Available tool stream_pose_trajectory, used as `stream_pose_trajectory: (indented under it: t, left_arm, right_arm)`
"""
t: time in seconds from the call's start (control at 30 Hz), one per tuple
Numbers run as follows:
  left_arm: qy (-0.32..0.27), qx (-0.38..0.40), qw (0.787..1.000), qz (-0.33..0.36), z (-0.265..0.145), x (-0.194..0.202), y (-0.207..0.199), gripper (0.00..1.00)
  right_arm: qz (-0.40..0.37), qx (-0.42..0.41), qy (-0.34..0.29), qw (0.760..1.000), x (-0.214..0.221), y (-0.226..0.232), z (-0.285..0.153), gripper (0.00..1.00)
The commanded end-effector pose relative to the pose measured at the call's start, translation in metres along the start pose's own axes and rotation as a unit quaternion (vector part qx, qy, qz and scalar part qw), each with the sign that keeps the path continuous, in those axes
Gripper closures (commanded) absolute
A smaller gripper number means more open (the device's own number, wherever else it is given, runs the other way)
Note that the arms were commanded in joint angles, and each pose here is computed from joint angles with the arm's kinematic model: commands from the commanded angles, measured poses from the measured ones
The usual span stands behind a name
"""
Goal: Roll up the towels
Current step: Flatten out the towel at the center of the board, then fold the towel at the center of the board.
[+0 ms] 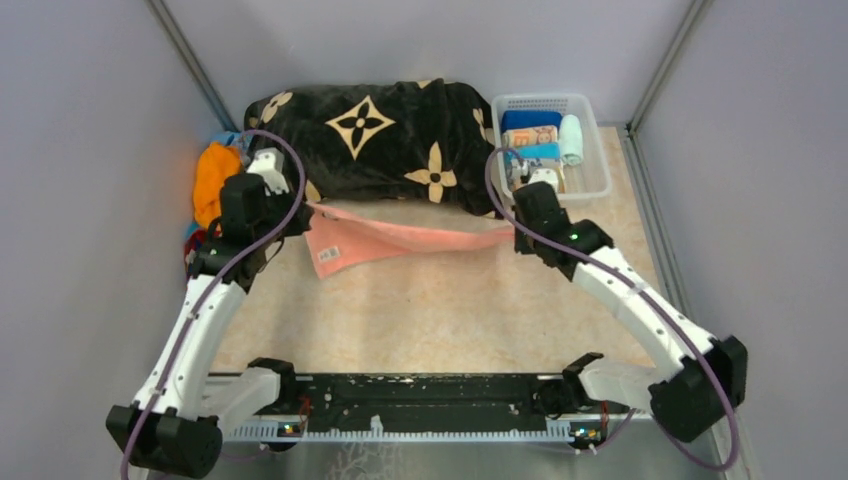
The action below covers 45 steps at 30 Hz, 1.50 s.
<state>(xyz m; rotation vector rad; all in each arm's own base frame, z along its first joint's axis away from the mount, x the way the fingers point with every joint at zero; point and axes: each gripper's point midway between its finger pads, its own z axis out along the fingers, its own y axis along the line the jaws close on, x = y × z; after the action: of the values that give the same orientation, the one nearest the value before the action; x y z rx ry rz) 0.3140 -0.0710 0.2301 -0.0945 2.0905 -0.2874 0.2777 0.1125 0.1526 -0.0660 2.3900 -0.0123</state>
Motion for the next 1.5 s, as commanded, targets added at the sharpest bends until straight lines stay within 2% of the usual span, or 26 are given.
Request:
stream_pose_trajectory:
  t: [0.0, 0.13, 0.3, 0.47, 0.6, 0.73, 0.83, 0.93, 1.07, 1.3, 1.47]
  left_arm:
    - [-0.087, 0.043, 0.995, 0.001, -0.05, -0.061, -0.023, 1.0]
    - [-0.118, 0.065, 0.991, 0.008, -0.095, -0.073, -0.031, 1.0]
    - [-0.134, 0.082, 0.988, -0.006, -0.147, -0.058, -0.033, 1.0]
    - [-0.097, 0.115, 0.988, -0.04, -0.177, -0.014, -0.038, 0.99]
    - [-0.056, 0.108, 0.991, -0.058, -0.177, 0.016, -0.032, 0.98]
    - [-0.008, 0.085, 0.993, -0.076, -0.14, 0.041, -0.023, 1.0]
    - [0.01, 0.074, 0.993, -0.093, -0.097, 0.053, -0.019, 1.0]
    - [0.019, 0.058, 0.991, -0.116, -0.05, 0.066, -0.012, 1.0]
    - [0.039, 0.021, 0.99, -0.131, 0.003, 0.079, 0.001, 1.0]
    - [0.067, -0.005, 0.987, -0.149, 0.087, 0.064, 0.003, 1.0]
    - [0.075, -0.018, 0.986, -0.147, 0.119, 0.05, 0.004, 1.0]
  right_arm:
    - [-0.013, 0.008, -0.084, 0.996, -0.049, -0.026, -0.068, 1.0]
    - [-0.005, -0.018, -0.114, 0.993, -0.054, -0.036, -0.113, 1.0]
    - [0.016, -0.079, -0.129, 0.988, -0.037, -0.038, -0.157, 1.0]
    - [0.033, -0.144, -0.1, 0.984, -0.001, -0.029, -0.177, 1.0]
    - [0.045, -0.167, -0.067, 0.983, 0.022, -0.022, -0.173, 1.0]
    - [0.052, -0.128, -0.044, 0.989, 0.029, -0.022, -0.137, 1.0]
    - [0.074, -0.071, -0.061, 0.993, 0.017, -0.026, -0.099, 1.0]
    - [0.083, -0.069, -0.063, 0.992, 0.003, -0.016, -0.059, 1.0]
    - [0.114, -0.055, -0.041, 0.991, -0.016, -0.025, 0.0, 1.0]
    - [0.143, -0.062, -0.039, 0.987, -0.058, -0.038, 0.071, 1.0]
    - [0.153, -0.066, -0.024, 0.986, -0.071, -0.045, 0.095, 1.0]
